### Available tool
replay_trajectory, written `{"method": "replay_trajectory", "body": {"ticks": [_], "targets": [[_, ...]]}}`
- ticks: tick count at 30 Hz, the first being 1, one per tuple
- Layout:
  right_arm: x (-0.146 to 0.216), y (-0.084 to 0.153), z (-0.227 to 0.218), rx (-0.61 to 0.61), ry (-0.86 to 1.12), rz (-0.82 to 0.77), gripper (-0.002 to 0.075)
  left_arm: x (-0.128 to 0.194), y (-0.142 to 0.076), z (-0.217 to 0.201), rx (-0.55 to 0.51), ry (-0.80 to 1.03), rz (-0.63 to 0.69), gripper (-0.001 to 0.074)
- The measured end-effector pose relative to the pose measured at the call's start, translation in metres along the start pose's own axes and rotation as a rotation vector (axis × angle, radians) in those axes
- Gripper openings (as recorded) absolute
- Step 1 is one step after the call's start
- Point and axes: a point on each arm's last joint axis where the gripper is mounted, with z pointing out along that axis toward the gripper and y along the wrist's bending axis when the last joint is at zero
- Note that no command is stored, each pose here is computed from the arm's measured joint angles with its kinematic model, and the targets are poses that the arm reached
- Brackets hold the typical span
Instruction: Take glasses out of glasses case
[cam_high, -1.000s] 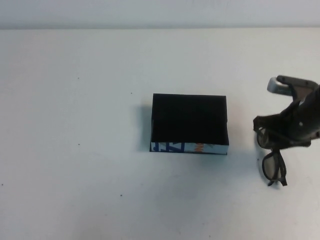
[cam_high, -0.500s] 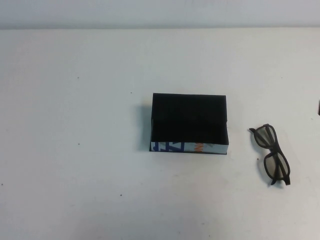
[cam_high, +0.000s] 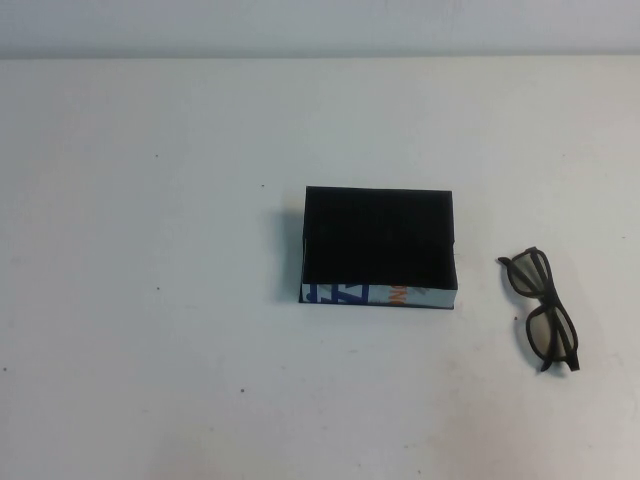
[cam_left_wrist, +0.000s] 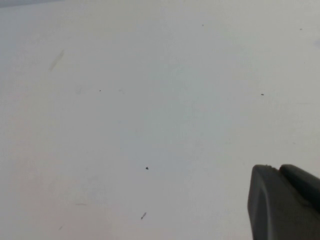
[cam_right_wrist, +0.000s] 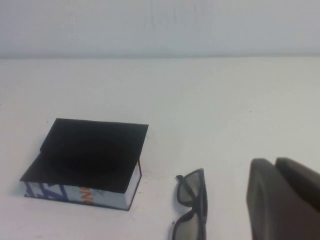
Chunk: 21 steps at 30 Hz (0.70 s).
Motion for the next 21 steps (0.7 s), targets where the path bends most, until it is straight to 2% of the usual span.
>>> {"method": "replay_trajectory", "body": {"ticks": [6, 13, 17, 21], "targets": [[0.035, -0.008, 0.002, 0.035, -0.06, 0.001, -0.0016, 0.0, 0.0, 0.0, 0.0, 0.0, 0.0, -0.0004], [0.085, -0.022, -0.003, 0.161, -0.112, 0.046, -0.0016, 0.0, 0.0, 0.0, 0.0, 0.0, 0.0, -0.0005], [0.114, -0.026, 0.003, 0.17, -0.069, 0.067, -0.0016, 0.0, 0.0, 0.0, 0.0, 0.0, 0.0, -0.0004], [0.123, -0.025, 0.005, 0.142, -0.012, 0.067, -0.0016, 0.0, 0.0, 0.0, 0.0, 0.0, 0.0, -0.0004]]}}
